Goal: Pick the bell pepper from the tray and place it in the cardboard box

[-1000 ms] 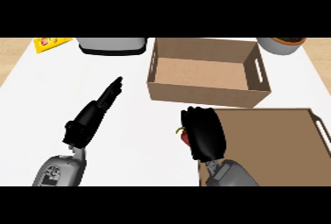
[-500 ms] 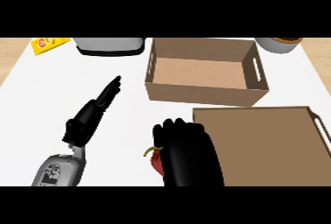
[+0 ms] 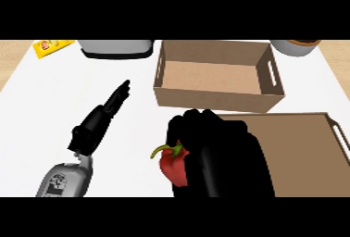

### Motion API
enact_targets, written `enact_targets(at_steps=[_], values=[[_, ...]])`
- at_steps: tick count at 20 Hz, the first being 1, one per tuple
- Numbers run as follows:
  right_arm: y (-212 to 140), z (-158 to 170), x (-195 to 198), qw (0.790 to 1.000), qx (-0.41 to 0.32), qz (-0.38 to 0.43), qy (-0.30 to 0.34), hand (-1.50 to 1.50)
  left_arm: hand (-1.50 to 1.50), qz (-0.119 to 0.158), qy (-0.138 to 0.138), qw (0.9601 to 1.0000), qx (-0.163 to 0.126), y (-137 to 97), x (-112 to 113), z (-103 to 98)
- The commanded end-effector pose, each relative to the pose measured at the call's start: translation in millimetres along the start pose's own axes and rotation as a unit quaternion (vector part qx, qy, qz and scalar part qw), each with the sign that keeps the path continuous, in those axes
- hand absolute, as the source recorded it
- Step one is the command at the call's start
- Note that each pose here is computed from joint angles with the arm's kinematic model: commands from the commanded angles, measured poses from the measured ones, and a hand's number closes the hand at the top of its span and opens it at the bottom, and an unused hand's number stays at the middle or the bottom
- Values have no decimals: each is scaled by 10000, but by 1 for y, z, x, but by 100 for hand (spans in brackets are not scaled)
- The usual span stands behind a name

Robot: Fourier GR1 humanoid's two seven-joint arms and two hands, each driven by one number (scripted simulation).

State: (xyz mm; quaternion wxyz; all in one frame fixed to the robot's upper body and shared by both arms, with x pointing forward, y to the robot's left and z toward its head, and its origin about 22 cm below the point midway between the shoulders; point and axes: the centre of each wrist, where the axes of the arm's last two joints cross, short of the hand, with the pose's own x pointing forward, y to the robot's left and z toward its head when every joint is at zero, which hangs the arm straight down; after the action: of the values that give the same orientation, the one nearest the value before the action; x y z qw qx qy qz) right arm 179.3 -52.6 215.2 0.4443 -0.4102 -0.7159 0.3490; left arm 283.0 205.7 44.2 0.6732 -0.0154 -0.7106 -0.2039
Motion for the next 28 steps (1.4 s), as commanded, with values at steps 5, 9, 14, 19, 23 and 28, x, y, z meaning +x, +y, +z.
enact_targets(at_steps=[5,9,14,19,23,28], values=[[-18,-46,-6,9968,-165,195,758,150,0,-27,-25,10000,5,-1,1,9],[-25,-81,-4,9965,-195,-20,816,150,0,-16,-98,9999,-38,-1,7,2],[-7,-112,-28,9950,-230,-144,965,150,0,-4,101,9999,92,19,-4,-7],[15,-142,-39,9939,-390,-54,1032,150,0,-103,-69,9999,2,-12,-8,2],[3,-179,-64,9920,-379,197,1187,150,0,14,-9,10000,26,3,-1,-8],[43,-184,-82,9914,-61,517,1202,150,0,19,-23,10000,-9,0,-10,7]])
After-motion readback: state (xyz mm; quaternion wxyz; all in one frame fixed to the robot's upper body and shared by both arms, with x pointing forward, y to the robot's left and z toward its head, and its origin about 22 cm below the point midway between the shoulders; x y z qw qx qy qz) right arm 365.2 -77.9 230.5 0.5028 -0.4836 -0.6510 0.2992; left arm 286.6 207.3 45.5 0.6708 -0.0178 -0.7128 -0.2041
